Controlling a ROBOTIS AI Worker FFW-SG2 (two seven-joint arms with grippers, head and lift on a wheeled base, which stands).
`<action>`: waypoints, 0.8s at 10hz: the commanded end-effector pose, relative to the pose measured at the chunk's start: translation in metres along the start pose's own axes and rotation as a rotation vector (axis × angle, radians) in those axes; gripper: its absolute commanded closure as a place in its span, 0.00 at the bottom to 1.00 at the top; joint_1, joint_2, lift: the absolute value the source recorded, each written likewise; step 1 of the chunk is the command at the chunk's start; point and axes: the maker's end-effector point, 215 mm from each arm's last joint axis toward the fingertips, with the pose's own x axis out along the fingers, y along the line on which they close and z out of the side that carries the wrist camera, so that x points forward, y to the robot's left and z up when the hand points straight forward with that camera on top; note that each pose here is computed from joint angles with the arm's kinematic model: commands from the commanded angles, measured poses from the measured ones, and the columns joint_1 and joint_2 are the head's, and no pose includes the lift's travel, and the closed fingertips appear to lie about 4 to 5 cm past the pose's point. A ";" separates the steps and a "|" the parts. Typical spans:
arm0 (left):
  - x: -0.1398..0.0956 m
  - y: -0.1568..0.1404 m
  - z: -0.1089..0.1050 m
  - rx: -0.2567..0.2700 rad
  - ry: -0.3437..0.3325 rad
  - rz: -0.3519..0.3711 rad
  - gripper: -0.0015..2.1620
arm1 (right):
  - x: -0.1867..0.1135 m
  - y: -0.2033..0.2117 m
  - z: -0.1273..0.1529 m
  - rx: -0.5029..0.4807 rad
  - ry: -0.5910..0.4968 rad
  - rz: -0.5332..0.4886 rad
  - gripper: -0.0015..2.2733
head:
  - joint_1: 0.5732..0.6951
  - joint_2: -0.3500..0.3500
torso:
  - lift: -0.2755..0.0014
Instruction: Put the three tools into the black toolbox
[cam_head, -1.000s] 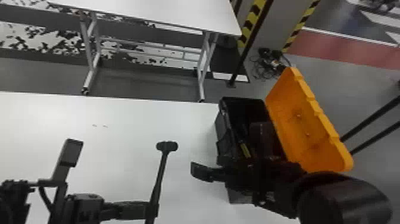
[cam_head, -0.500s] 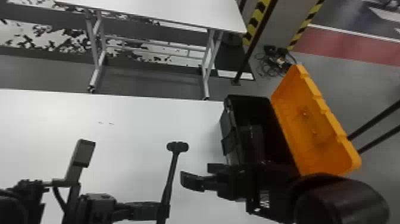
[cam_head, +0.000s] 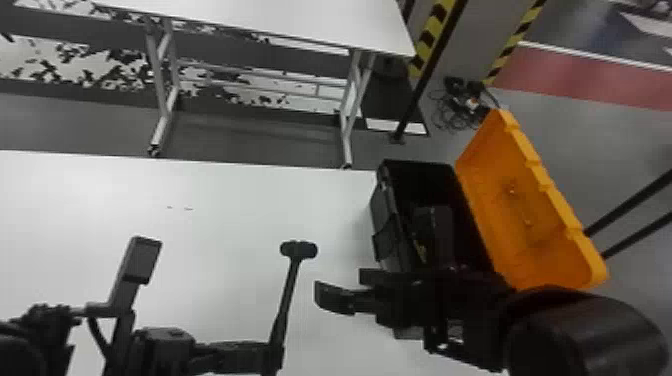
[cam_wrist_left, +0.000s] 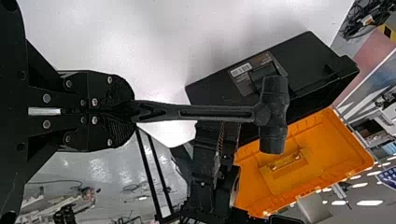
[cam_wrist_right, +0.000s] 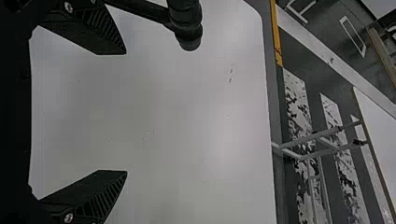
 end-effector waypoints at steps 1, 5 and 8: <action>-0.003 0.003 -0.001 -0.004 -0.003 0.007 0.99 | -0.007 -0.011 0.003 0.000 0.001 -0.016 0.04 | 1.00 0.13 | 0.81; 0.000 0.005 -0.002 -0.005 0.001 0.012 0.99 | -0.018 0.030 -0.015 0.066 0.071 0.097 0.04 | 1.00 0.14 | 0.81; 0.001 0.006 -0.006 -0.007 0.006 0.019 0.99 | -0.031 0.055 -0.015 0.108 0.093 0.195 0.04 | 1.00 0.16 | 0.81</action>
